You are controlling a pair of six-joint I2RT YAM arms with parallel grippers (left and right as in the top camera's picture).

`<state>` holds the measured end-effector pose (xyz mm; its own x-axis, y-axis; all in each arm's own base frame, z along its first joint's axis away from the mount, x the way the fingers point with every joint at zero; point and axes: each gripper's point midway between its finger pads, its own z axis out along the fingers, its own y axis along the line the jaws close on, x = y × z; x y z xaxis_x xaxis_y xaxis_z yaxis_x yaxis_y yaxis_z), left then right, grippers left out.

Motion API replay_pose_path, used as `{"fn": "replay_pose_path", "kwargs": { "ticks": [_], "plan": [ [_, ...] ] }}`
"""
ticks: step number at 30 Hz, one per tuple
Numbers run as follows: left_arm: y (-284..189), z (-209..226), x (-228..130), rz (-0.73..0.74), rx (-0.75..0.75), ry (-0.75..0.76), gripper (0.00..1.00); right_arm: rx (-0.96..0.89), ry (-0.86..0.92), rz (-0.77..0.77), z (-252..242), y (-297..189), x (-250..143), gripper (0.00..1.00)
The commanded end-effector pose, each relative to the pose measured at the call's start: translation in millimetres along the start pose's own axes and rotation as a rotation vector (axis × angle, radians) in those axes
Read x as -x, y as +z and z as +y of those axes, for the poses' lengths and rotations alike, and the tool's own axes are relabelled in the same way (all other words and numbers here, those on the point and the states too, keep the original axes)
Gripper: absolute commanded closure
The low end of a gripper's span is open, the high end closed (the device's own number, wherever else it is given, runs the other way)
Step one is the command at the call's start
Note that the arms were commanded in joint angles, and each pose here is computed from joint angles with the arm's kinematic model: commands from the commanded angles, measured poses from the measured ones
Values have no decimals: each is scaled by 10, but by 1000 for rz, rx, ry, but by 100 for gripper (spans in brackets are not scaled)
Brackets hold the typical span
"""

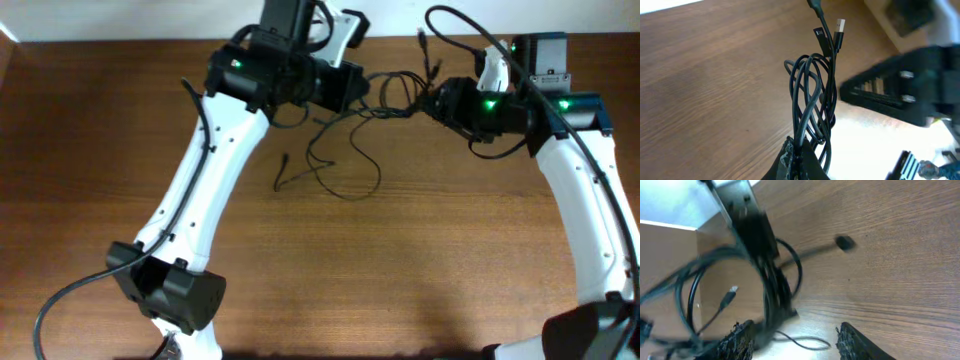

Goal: Untangle cables

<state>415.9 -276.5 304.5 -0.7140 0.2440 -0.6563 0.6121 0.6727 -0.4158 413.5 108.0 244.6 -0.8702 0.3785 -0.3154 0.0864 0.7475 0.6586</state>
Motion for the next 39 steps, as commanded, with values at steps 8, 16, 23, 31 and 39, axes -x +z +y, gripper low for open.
{"fn": "replay_pose_path", "kwargs": {
  "ticks": [8,16,23,31,39],
  "plan": [
    [2,-217,77,-29,-9,44,100,-98,47,12,-241,163,21,96],
    [-321,807,173,-84,484,-10,100,-397,42,51,-830,-2,-155,96],
    [-571,1109,119,-75,689,-26,100,-480,126,43,-1196,-239,-108,96],
    [-252,44,75,-37,42,63,100,-63,-102,103,-423,-140,-55,80],
    [-248,157,118,-54,104,28,100,106,-164,76,60,-332,58,55]
  ]
}}
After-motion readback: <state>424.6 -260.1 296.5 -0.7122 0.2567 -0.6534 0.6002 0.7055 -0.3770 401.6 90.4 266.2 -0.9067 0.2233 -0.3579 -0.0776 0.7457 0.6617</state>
